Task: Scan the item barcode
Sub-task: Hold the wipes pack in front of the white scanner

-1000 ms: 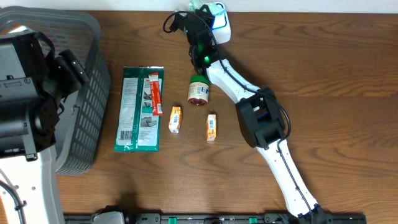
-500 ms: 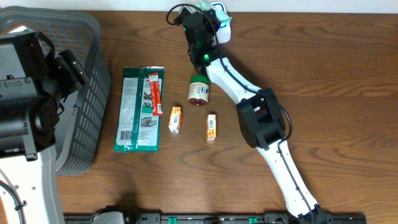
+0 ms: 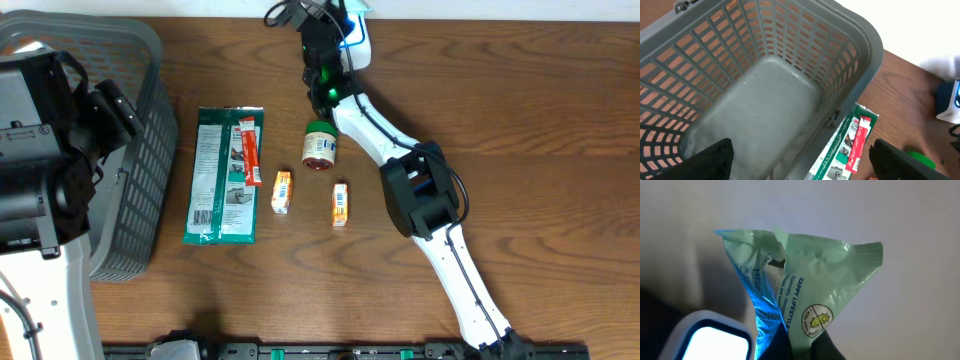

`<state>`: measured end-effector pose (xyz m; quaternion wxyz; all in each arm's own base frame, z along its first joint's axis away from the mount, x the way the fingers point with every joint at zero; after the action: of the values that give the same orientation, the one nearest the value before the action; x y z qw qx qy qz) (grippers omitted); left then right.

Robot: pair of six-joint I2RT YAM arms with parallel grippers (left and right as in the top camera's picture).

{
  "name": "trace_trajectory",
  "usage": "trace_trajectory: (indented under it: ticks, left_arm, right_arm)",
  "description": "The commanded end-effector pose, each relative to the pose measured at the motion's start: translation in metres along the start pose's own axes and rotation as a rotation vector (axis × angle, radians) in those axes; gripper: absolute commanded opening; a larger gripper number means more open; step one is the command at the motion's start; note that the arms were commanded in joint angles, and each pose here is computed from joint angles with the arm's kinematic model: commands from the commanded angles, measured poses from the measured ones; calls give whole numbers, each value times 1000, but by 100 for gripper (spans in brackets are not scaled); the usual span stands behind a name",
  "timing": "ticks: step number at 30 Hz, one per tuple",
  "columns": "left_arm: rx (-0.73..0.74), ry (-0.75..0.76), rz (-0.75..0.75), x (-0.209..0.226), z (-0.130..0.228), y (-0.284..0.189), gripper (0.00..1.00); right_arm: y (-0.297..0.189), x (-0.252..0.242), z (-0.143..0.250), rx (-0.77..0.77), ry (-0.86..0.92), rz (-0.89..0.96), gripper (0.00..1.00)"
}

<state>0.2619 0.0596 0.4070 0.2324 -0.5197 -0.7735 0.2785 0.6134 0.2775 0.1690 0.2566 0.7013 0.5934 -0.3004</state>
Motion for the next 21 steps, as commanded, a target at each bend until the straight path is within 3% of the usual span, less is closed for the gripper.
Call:
trace_trajectory:
  ticks: [1, 6, 16, 21]
  left_arm:
    - [-6, -6, -12, 3, -1, -2, 88]
    - [-6, -6, -12, 3, -1, -2, 88]
    - [-6, -6, -12, 3, -1, -2, 88]
    - [-6, -6, -12, 3, -1, -2, 88]
  right_arm:
    - [0, 6, -4, -46, -65, -47, 1]
    - [1, 10, 5, 0, 79, -73, 1]
    - [1, 15, 23, 110, 100, -68, 1]
    - [0, -23, 1, 87, 212, 66, 1]
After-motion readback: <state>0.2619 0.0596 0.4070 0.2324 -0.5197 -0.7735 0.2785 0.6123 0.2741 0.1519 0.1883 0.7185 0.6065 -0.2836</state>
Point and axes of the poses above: each gripper's point midway between its finger pads, its own y axis out along the fingers, its own x axis along the line the jaws close on, z = x × y, the point moved 6 cm from there along -y, back along the fingers, and after that the axes turned 13 degrees about y, right-handed, at the moved point
